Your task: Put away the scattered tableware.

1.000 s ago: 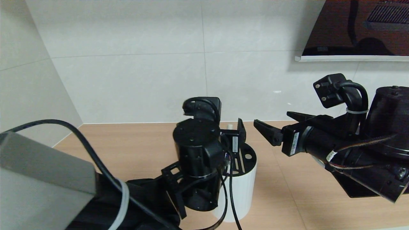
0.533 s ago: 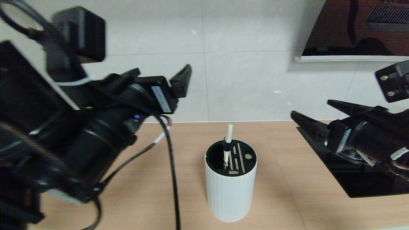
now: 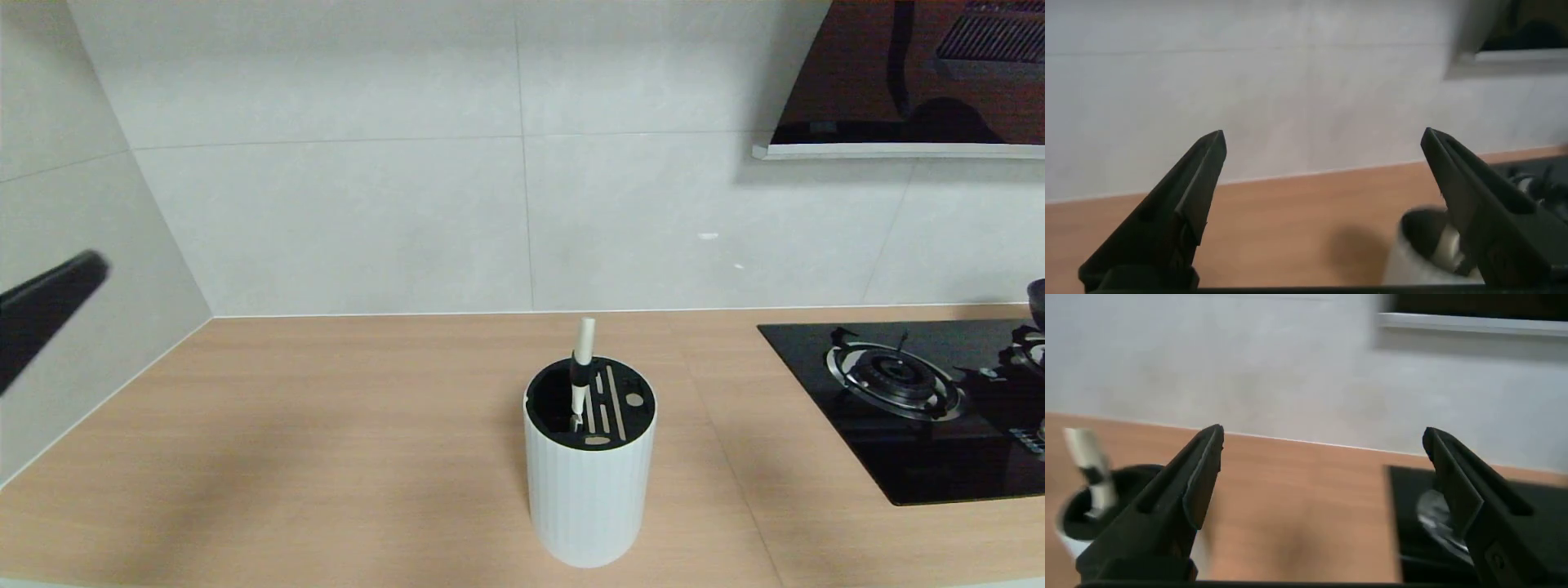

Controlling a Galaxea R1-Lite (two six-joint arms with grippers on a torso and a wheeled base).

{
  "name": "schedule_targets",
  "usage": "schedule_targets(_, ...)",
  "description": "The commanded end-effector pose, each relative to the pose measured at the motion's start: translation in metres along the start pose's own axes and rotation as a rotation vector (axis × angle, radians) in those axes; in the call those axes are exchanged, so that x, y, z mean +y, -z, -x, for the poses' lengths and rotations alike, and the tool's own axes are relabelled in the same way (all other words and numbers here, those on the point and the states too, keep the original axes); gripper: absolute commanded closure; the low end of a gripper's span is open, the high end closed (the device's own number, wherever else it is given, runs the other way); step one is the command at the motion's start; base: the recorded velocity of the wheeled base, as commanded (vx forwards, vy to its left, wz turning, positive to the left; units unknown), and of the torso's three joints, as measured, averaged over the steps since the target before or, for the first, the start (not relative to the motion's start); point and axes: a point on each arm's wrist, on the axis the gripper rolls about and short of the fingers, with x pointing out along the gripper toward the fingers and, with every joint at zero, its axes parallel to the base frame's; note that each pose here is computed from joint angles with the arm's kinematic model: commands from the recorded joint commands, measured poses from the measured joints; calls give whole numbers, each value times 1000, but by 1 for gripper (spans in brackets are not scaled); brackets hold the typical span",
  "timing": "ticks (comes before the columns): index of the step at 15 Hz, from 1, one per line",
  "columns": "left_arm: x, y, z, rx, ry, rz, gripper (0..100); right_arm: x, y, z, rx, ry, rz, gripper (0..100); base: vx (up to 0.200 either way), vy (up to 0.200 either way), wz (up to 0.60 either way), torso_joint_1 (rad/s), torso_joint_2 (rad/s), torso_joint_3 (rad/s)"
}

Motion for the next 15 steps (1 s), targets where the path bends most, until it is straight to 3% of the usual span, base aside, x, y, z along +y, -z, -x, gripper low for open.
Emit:
schedule_targets(1,31,0,72,-94,-134,-1,0,-19,6,74,-107,148,1,0,0,0,0,0,0,0)
schedule_targets(5,35,18,127,-133,-222,-24,0,-21,27,122,-139,209,11,0,0,0,0,0,0,0)
schedule_targets(7,32,47,152,-116,-285,-17,0,-18,31,123,-126,277,1,0,0,0,0,0,0,0)
schedule_targets(8,31,56,148,-86,-319,6,0,-15,33,126,-131,294,5,0,0,0,0,0,0,0)
schedule_targets(9,30,58,148,-97,-361,53,0,-13,40,128,-124,294,14,0,0,0,0,0,0,0)
schedule_targets(10,27,63,150,-104,-379,58,0,-10,49,128,-107,310,24,0,0,0,0,0,0,0)
schedule_targets(11,24,77,153,-92,-387,38,0,-11,61,124,-67,315,28,0,0,0,0,0,0,0)
schedule_targets(12,25,91,149,-40,-399,4,0,-11,68,122,-44,312,30,0,0,0,0,0,0,0)
schedule_targets(14,28,117,141,71,-385,-110,0,-10,88,118,15,261,33,0,0,0,0,0,0,0)
schedule_targets(15,28,130,140,110,-319,-159,0,-9,107,117,58,211,34,0,0,0,0,0,0,0)
